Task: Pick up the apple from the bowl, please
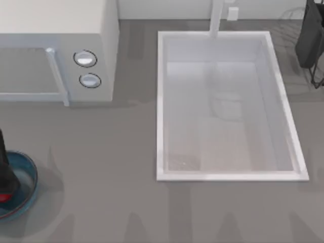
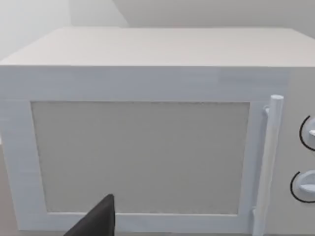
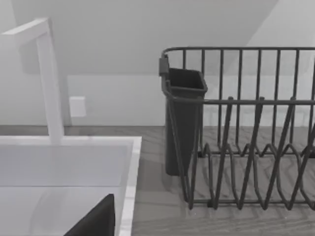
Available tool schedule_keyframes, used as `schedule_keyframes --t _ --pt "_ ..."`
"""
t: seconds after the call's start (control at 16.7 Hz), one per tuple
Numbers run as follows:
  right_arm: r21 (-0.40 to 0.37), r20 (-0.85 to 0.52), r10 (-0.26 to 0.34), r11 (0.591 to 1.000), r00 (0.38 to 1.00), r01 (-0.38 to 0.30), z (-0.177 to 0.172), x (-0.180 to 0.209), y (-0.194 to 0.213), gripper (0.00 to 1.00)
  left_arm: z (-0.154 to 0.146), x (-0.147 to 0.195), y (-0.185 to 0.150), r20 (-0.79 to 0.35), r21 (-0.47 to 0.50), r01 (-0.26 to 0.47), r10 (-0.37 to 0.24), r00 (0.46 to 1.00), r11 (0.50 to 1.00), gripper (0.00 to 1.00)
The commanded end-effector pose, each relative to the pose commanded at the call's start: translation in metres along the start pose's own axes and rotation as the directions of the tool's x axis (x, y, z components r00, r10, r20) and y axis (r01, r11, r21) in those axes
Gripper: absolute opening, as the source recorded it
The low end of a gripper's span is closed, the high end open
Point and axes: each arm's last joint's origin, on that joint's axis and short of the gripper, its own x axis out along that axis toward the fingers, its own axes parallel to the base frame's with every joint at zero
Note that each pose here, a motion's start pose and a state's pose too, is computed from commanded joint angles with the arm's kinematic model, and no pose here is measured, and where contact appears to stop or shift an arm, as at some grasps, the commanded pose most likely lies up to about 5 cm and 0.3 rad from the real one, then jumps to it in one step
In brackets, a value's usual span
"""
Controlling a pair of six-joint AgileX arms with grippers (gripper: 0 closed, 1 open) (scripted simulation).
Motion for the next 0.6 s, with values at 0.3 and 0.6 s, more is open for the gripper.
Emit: schedule_keyframes --t 0.3,0.6 --pt "0.000 0.000 0.000 1.000 1.000 0.000 0.0000 0.0000 0.0000 1.00 0.0000 0.0000 0.0000 0.000 0.000 0.000 0.000 1.000 1.000 1.00" --pt "0.000 0.000 0.000 1.000 1.000 0.000 0.0000 0.0000 0.0000 1.00 0.0015 0.0001 0.0001 -0.013 0.001 -0.001 0.001 1.000 1.000 1.00"
